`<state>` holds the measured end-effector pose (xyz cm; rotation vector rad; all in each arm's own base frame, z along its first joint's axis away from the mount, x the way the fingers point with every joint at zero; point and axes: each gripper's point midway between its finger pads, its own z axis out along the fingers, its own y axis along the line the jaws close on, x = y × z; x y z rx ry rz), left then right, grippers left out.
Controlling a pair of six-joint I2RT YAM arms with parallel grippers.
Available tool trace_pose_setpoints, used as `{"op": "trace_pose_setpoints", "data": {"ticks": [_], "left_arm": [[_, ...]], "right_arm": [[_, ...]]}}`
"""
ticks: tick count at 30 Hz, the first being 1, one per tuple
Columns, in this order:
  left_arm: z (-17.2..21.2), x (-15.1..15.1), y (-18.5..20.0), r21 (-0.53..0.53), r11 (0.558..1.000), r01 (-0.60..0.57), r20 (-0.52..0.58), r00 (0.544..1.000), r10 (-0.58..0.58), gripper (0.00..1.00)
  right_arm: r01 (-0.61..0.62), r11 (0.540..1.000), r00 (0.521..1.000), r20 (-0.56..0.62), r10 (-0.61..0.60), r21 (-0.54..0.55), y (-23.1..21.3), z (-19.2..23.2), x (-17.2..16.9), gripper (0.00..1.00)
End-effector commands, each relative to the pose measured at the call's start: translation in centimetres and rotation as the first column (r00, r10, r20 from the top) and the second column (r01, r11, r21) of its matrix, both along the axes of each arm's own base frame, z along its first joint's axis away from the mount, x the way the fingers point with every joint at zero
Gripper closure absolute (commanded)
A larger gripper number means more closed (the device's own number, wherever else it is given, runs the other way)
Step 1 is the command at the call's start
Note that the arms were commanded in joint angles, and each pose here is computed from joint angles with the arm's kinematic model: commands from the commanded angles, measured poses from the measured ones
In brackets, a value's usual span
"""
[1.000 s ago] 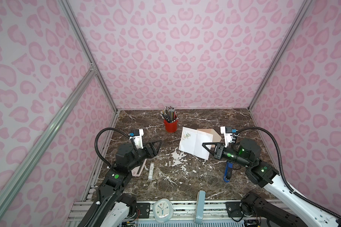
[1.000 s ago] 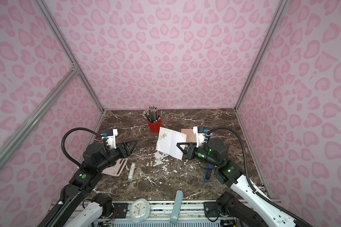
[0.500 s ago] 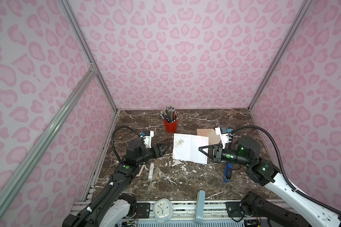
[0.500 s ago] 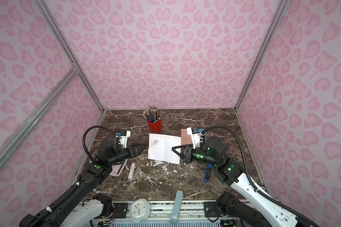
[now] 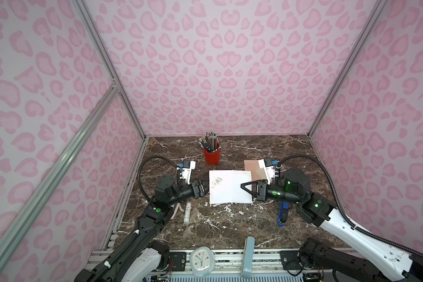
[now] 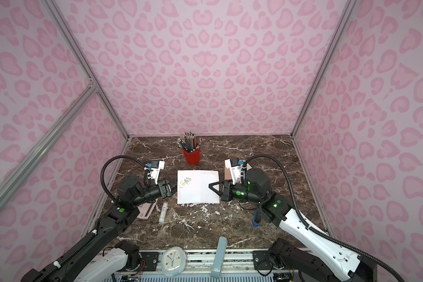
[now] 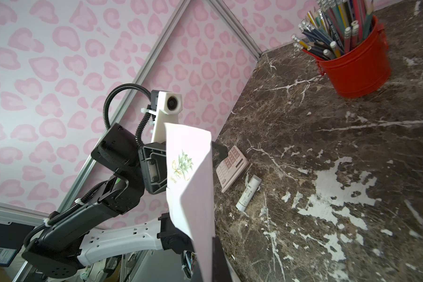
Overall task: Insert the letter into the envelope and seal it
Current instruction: 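Bring both grippers together to fold the white sheet in half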
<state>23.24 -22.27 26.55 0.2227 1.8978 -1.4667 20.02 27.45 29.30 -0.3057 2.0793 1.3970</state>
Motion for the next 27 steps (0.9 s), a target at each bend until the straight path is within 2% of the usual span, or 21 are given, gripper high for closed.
{"op": "trace_pose_setpoints", "data": {"ticks": [1,27], "left_arm": [[1.1,-0.9,-0.3,-0.009,0.999,0.034,0.057,0.998,-0.034,0.30],[2.7,-2.6,-2.4,-0.076,0.989,0.128,0.090,0.989,-0.121,0.26]], "right_arm": [[0.018,1.000,0.999,0.028,-0.019,0.012,0.2,0.2,0.7,1.00],[-0.018,0.999,1.000,-0.004,0.018,0.045,2.3,-1.1,0.3,1.00]]}}
